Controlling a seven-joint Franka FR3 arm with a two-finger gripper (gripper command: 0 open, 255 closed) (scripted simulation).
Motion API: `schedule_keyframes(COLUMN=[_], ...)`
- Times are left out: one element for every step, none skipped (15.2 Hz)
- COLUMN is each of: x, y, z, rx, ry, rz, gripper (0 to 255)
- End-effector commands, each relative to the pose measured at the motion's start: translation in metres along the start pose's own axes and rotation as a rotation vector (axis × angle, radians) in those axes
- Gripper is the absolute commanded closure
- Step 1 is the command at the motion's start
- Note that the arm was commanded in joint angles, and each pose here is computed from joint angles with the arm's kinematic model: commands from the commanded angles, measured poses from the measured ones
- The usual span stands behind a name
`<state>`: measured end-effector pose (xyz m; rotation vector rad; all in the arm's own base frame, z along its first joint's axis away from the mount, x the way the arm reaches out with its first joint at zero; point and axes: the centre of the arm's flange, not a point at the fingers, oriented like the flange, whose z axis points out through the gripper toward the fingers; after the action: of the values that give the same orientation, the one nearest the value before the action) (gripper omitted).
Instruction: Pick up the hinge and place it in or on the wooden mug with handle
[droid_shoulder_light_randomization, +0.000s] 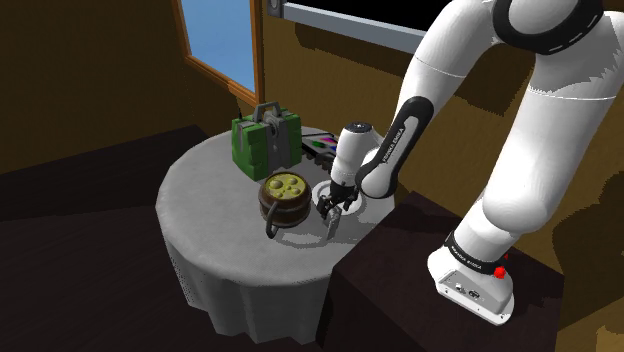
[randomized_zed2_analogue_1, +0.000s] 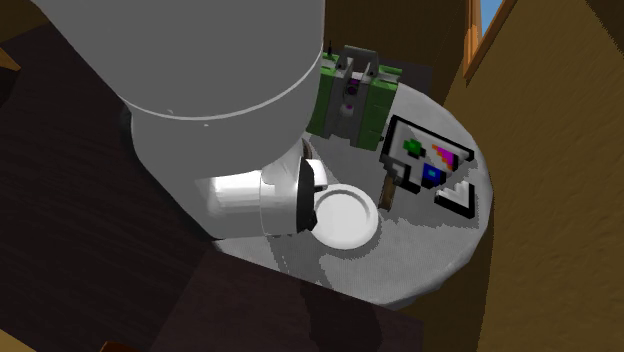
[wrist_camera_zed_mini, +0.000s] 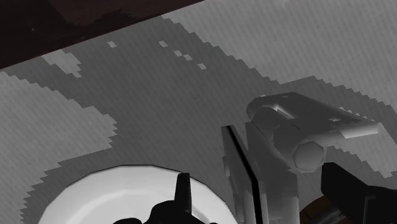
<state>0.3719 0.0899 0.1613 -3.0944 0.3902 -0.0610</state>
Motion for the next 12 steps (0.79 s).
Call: schedule_keyframes(x=[0.0001,0.0001,0.0001,0.0,0.0001,0.0002,0.0001,0.0001,-0.0001,-0.0002,0.0001,0.0002], y=[0.0,0.0,0.0,0.0,0.0,0.0,0.0001,0.0,0.0,-0.0001,0.0,-0.0001], z=[0.0001,0.0001,0.0001,0.0001,0.0001,0.0002,0.0002,0.0004,0.0003,0.0004,0.0001,-0.0051], rx=[0.0,0.0,0.0,0.0,0.0,0.0,0.0,0.0,0.0,0.0,0.0,0.0], ry=[0.0,0.0,0.0,0.0,0.0,0.0,0.0,0.0,0.0,0.0,0.0,0.0], rz=[0.0,0.0,0.0,0.0,0.0,0.0,0.0,0.0,0.0,0.0,0.0,0.0], gripper=[0,255,255,255,255,255,255,255,255,255,255,255])
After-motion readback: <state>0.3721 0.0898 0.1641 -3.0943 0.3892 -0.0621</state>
